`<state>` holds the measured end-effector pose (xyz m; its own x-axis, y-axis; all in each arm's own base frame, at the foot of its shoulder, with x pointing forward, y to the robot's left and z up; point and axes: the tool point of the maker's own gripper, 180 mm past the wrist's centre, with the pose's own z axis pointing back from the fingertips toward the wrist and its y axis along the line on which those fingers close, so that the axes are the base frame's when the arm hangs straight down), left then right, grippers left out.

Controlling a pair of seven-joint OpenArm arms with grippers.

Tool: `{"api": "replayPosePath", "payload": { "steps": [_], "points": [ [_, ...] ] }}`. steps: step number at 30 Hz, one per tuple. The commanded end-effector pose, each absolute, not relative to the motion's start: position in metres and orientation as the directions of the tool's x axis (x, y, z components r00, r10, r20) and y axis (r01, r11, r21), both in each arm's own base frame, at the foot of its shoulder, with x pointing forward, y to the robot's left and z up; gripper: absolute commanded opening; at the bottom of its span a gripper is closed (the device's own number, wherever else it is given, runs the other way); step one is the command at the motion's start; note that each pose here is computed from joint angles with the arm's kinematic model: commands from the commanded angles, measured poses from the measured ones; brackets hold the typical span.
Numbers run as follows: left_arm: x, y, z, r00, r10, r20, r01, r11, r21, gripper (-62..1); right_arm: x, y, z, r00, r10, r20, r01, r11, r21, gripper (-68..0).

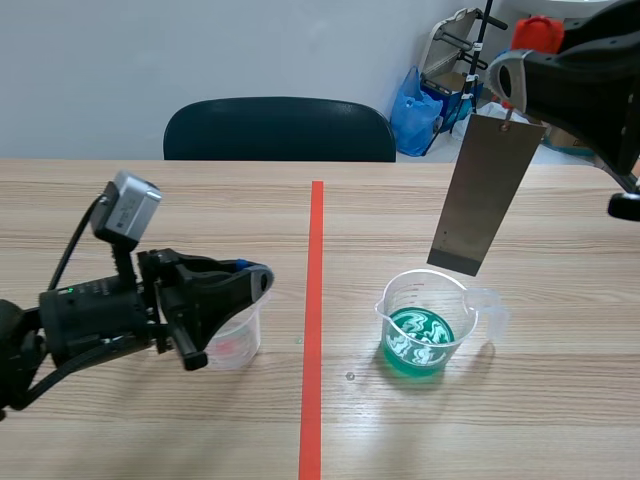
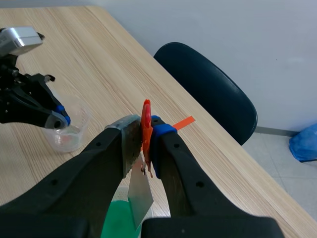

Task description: Do the redox reaction experiment

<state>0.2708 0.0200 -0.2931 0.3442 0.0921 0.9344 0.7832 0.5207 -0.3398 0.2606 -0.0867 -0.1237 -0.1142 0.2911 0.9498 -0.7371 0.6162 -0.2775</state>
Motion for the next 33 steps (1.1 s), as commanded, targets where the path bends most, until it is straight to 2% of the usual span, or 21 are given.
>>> {"api": "replayPosePath", "payload": {
  "steps": [1,10,14,17,33],
  "points": [
    [0.277,0.011,-0.279,0.317,0.140,0.938,0.791,0.507,-0.343,-57.8,0.260,-0.084,-0.114,-0.142,0.273,0.951,-0.737,0.612,-0.286,-66.9],
    [0.281,-0.046,-0.262,0.325,0.178,0.929,0.830,0.416,-0.371,-57.8,0.260,-0.084,-0.115,-0.140,0.276,0.951,-0.737,0.612,-0.286,-66.9],
    [0.281,-0.060,-0.253,0.324,0.217,0.921,0.834,0.393,-0.387,-57.8,0.260,-0.084,-0.115,-0.140,0.276,0.951,-0.737,0.612,-0.286,-66.9],
    [0.279,-0.070,-0.251,0.337,0.217,0.916,0.835,0.380,-0.397,-57.8,0.260,-0.084,-0.114,-0.140,0.276,0.951,-0.737,0.612,-0.286,-66.9],
    [0.280,-0.076,-0.248,0.338,0.222,0.915,0.838,0.372,-0.400,-57.8,0.260,-0.084,-0.115,-0.140,0.276,0.951,-0.737,0.612,-0.286,-66.9]
  ]
}}
